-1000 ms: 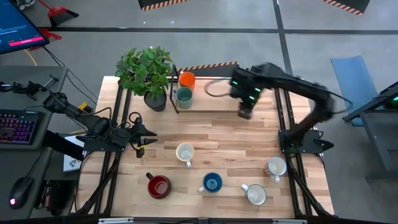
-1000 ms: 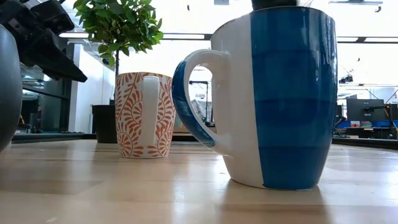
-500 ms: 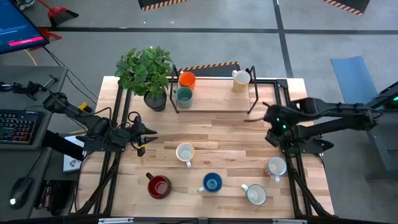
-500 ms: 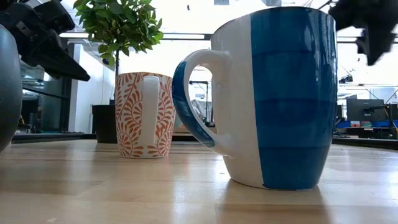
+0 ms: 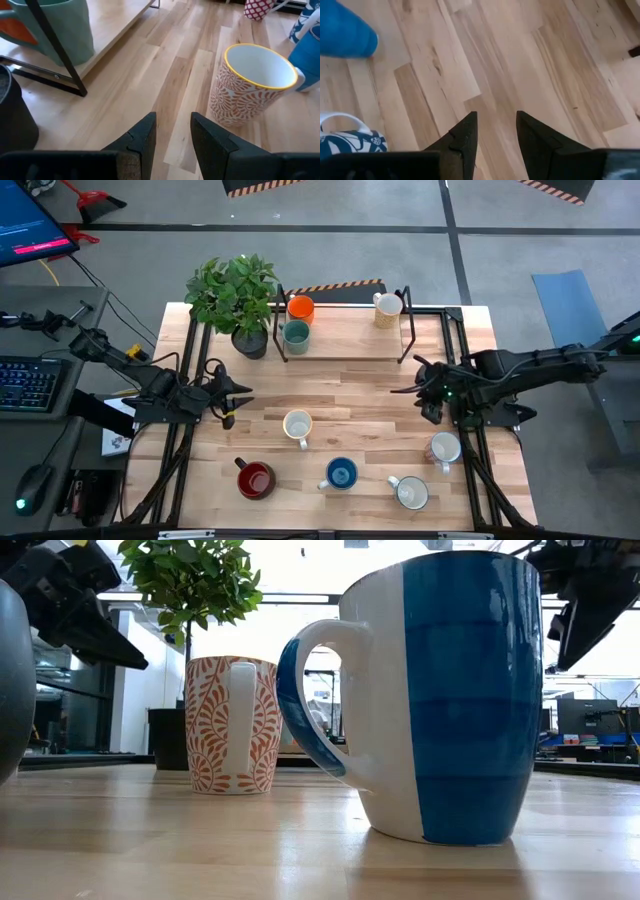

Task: Place coffee mugs
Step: Put the patterned red mug on the shelf

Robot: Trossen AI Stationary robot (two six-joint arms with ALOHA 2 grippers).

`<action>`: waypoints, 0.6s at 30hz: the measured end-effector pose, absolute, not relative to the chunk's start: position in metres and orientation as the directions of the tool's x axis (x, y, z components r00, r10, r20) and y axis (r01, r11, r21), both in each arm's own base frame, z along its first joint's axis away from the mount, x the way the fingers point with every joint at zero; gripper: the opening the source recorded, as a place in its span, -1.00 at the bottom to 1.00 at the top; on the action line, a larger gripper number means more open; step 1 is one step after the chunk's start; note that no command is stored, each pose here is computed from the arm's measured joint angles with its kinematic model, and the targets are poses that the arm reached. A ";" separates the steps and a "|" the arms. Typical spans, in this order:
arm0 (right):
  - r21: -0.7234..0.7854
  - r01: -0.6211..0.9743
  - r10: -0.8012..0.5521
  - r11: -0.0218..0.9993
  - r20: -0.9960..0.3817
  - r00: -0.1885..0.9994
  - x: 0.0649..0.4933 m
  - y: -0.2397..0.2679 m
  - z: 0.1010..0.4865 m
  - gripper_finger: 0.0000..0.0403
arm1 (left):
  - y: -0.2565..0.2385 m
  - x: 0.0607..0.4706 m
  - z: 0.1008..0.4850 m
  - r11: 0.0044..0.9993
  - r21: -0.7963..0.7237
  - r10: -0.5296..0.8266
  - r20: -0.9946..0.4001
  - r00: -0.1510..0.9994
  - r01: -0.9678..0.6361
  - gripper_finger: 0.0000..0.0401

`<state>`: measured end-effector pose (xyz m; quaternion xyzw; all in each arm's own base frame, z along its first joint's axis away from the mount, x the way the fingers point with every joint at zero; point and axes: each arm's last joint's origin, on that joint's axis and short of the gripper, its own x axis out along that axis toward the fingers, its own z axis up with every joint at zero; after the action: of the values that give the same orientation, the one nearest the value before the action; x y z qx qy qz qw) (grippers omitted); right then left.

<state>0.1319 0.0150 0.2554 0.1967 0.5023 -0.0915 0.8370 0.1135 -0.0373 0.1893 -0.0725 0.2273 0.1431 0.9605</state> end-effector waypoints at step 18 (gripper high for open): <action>0.368 0.357 0.178 0.859 -0.868 0.464 0.132 0.019 0.256 -0.43 | -0.037 0.113 0.190 0.936 -0.085 0.269 -0.447 0.853 -0.340 -0.45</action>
<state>0.1320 0.0195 0.2558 0.2601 0.5147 -0.0549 0.8151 0.1134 -0.0365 0.1896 -0.0809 0.2198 0.1588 0.9591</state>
